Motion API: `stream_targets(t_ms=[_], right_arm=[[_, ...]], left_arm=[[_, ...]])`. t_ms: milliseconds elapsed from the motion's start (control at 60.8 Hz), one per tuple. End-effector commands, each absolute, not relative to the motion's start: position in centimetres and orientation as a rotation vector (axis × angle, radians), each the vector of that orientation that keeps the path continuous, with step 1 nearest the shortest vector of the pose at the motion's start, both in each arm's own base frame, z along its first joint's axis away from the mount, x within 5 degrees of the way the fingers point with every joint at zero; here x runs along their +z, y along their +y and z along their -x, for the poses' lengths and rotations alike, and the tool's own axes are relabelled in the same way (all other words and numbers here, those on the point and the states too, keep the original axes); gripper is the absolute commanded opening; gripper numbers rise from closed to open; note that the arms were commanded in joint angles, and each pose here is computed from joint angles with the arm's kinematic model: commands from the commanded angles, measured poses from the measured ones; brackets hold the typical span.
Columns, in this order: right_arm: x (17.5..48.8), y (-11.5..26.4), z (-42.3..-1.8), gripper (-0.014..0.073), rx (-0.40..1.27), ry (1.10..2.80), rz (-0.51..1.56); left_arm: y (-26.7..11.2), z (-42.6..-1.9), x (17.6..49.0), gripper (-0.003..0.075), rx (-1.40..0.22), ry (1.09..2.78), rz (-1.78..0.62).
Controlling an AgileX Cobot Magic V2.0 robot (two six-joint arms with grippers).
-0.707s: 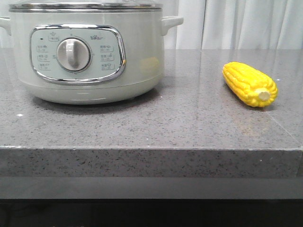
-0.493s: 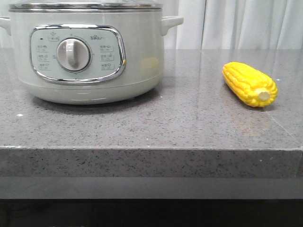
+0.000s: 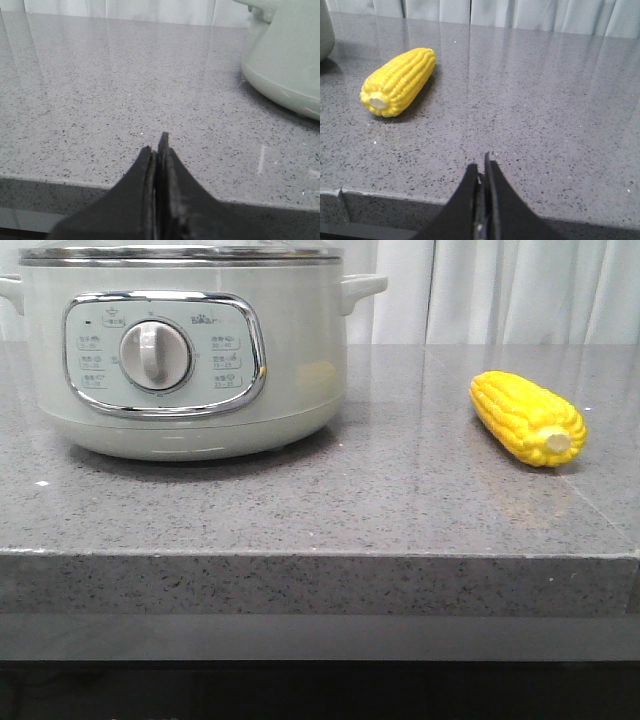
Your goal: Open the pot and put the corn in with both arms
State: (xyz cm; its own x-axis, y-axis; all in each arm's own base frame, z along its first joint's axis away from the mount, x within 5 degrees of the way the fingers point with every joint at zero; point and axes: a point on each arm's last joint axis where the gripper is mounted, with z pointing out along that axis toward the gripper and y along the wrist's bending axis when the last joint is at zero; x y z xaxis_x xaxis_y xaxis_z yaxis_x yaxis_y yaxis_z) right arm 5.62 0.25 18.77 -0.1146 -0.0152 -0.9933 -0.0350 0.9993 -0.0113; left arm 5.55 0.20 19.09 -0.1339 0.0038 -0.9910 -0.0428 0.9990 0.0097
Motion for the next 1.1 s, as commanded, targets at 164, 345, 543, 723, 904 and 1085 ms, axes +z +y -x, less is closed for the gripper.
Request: stream_targets(t_ms=[164, 345, 543, 723, 904, 1085], right_arm=[[19.6, 0.1, -5.5, -0.0059, -0.004, 1.591, 0.035], [19.6, 0.1, -5.5, -0.0059, -0.004, 1.591, 0.035], [19.6, 0.1, -5.5, -0.0059, -0.004, 1.591, 0.035], [19.6, 0.1, -5.5, -0.0059, -0.004, 1.590, 0.035], [21.4, 0.1, -5.3, -0.0059, -0.005, 1.528, 0.034], [26.7, 0.3, -4.1, -0.0059, 0.004, 1.520, 0.048]], left_arm=[[0.2, -5.4, 20.0, -0.0018, 0.033, 1.597, 0.043], [0.2, -5.4, 20.0, -0.0018, 0.033, 1.597, 0.043], [0.2, -5.4, 20.0, -0.0018, 0.034, 1.593, 0.043], [0.3, -5.4, 20.4, -0.0019, 0.035, 1.557, 0.045], [0.3, -5.0, 23.3, -0.0019, 0.041, 1.420, 0.045], [0.1, -4.1, 29.5, -0.0019, 0.033, 1.462, 0.031]])
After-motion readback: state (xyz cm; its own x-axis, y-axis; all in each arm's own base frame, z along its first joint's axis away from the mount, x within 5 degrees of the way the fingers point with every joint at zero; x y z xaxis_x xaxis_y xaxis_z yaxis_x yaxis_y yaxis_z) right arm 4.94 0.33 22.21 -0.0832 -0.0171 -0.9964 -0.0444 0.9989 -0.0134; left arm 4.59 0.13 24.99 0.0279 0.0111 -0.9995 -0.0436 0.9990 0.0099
